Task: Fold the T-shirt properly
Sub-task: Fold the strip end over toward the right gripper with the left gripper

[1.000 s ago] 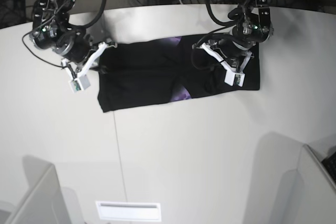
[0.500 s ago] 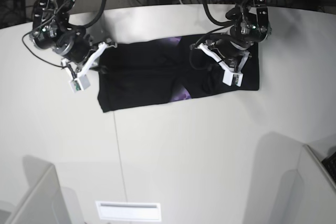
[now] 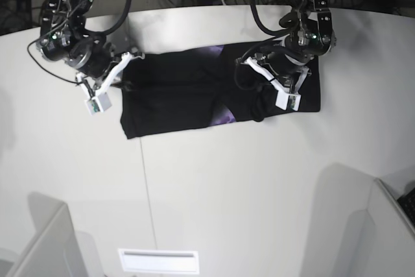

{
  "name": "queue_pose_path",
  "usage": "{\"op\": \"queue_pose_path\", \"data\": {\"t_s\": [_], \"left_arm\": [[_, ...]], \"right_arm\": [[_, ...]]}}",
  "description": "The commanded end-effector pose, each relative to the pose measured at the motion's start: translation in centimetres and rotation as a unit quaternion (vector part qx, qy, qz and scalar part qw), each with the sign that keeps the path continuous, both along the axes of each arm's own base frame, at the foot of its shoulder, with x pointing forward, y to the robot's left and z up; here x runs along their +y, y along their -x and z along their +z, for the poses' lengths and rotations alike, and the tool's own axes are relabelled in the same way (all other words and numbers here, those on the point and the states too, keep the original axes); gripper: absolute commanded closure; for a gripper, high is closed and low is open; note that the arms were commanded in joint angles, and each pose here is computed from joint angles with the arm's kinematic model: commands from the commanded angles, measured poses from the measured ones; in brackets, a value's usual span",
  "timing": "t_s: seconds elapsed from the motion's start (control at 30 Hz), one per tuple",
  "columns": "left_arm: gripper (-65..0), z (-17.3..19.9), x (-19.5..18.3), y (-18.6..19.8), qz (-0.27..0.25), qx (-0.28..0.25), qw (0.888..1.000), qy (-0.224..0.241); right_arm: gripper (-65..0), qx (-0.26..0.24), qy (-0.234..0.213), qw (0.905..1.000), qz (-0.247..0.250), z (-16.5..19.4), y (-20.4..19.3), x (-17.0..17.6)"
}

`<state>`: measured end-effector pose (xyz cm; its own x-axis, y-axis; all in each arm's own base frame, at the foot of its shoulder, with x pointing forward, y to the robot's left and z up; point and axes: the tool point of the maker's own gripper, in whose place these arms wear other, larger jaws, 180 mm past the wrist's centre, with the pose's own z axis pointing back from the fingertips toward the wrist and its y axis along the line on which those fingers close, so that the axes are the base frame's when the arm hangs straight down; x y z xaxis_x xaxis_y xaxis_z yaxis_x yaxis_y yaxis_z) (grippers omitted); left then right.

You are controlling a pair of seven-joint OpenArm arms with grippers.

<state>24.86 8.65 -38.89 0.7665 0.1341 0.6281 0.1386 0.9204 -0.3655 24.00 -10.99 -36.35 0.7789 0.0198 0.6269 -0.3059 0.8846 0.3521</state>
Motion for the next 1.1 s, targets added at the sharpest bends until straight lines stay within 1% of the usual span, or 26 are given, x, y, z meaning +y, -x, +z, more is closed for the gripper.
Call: {"op": "queue_pose_path", "data": {"t_s": [0.0,0.37,0.53,0.63,0.7,0.77,0.87,0.93,0.97,1.0,1.03,1.07], "left_arm": [[0.0,1.0,-0.3,-0.6,-0.001,-0.02,1.0,0.007],[0.0,1.0,-0.3,-0.5,-0.001,-0.019,1.0,0.007],[-24.2,1.0,-0.3,-0.4,-0.002,-0.018,1.0,0.008],[-35.7,1.0,-0.4,-0.4,-0.004,-0.018,1.0,0.008],[-40.6,1.1,-1.6,-0.2,-0.021,-0.018,1.0,0.012],[-43.3,1.2,-3.3,0.0,-0.044,-0.02,0.999,0.02],[-42.6,2.1,-4.7,0.3,-0.064,-0.031,0.997,0.025],[-40.6,3.3,-4.0,0.4,-0.054,-0.048,0.997,0.02],[-38.7,3.7,-3.2,0.5,-0.046,-0.053,0.997,0.015],[-35.2,3.7,-2.3,0.6,-0.033,-0.053,0.998,0.009],[-29.8,3.4,-1.0,0.9,-0.017,-0.048,0.999,0.001],[-22.2,3.2,0.7,0.9,0.004,-0.044,0.999,-0.008]], "right_arm": [[0.0,-0.022,-0.006,0.9997,0.0,1.1,-0.7,0.1],[0.0,-0.022,-0.006,0.9997,0.001,1.1,-0.8,0.1],[0.0,-0.022,-0.006,0.9997,0.001,1.0,-0.7,0.1],[0.0,-0.022,-0.006,0.9997,0.001,1.0,-0.7,0.1],[0.0,-0.022,-0.006,0.9997,0.001,1.0,-0.7,0.1],[0.0,-0.022,-0.006,0.9997,0.001,1.1,-0.8,0.1],[0.0,-0.022,-0.006,0.9997,0.001,1.1,-0.8,0.1],[0.0,-0.022,-0.005,0.9997,0.0,1.1,-0.8,0.0],[0.0,-0.021,-0.004,0.9998,-0.001,1.0,-0.7,-0.1],[0.0,-0.021,-0.004,0.9998,-0.001,1.0,-0.7,-0.1],[0.0,-0.021,-0.004,0.9998,0.0,1.0,-0.7,-0.2],[0.0,-0.02,-0.004,0.9998,0.0,1.0,-0.7,-0.2]]}}
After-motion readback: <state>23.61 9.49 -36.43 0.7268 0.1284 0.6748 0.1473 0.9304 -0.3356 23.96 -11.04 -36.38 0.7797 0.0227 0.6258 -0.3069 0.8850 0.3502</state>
